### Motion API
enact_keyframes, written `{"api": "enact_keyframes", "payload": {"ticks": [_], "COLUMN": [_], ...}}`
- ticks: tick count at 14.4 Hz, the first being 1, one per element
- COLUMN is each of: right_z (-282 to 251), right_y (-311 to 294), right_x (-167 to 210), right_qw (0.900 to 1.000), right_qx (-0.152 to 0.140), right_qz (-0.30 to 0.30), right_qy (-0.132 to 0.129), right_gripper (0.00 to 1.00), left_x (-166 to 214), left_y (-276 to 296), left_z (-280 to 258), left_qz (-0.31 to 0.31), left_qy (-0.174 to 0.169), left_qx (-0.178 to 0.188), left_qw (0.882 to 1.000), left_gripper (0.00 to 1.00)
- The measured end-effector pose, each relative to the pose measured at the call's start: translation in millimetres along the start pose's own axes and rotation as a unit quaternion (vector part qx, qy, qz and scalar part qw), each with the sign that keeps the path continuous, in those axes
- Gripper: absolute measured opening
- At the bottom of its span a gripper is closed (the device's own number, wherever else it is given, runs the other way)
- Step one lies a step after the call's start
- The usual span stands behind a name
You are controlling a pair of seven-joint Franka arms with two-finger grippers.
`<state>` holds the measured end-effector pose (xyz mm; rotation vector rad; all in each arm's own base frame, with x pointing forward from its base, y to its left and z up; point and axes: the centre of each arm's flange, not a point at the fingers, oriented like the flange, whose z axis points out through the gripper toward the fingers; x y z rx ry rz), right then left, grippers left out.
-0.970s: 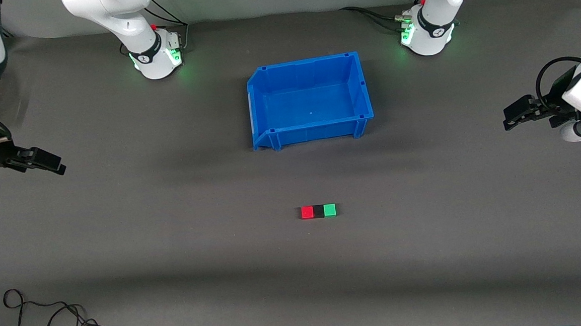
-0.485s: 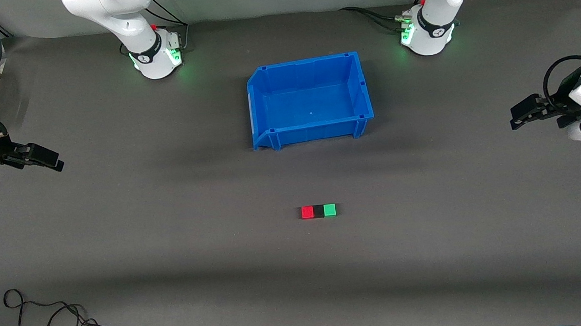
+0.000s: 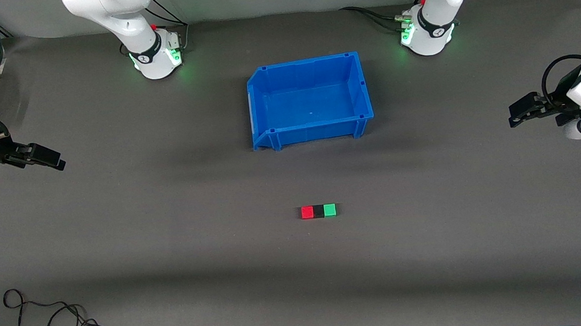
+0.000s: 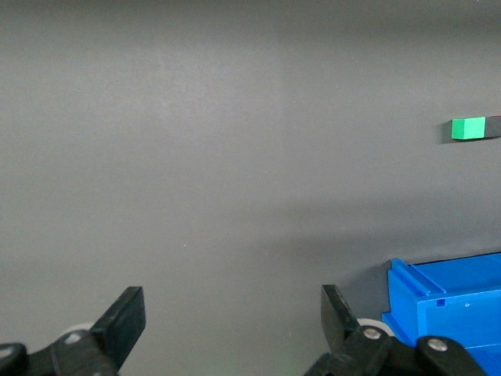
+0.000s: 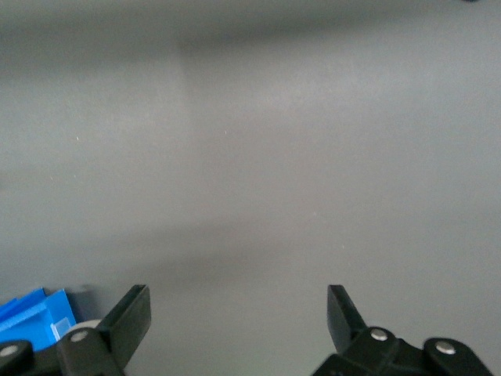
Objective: Attach green and red cubes to black cube
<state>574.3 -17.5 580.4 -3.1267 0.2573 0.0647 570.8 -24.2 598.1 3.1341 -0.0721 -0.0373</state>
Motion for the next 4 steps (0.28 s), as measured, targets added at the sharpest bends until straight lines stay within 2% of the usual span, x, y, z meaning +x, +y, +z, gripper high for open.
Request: {"api": "enact_keyframes", "payload": {"ticks": [4], "right_z": [1.3], "right_y": [-0.5], "right_x": [-1.6], "right_qw": [1.000], "right_qx": [-0.001], "right_qz": [-0.001], "right_qy": [-0.007], "right_gripper": [1.00], "left_x": [-0.1], "left_y": [0.7], "left_z": [0.1], "left_qz": [0.003], "left_qy": [0.000], "left_qx": [0.008], "left_qw": [1.000], "left_gripper": [1.00]}}
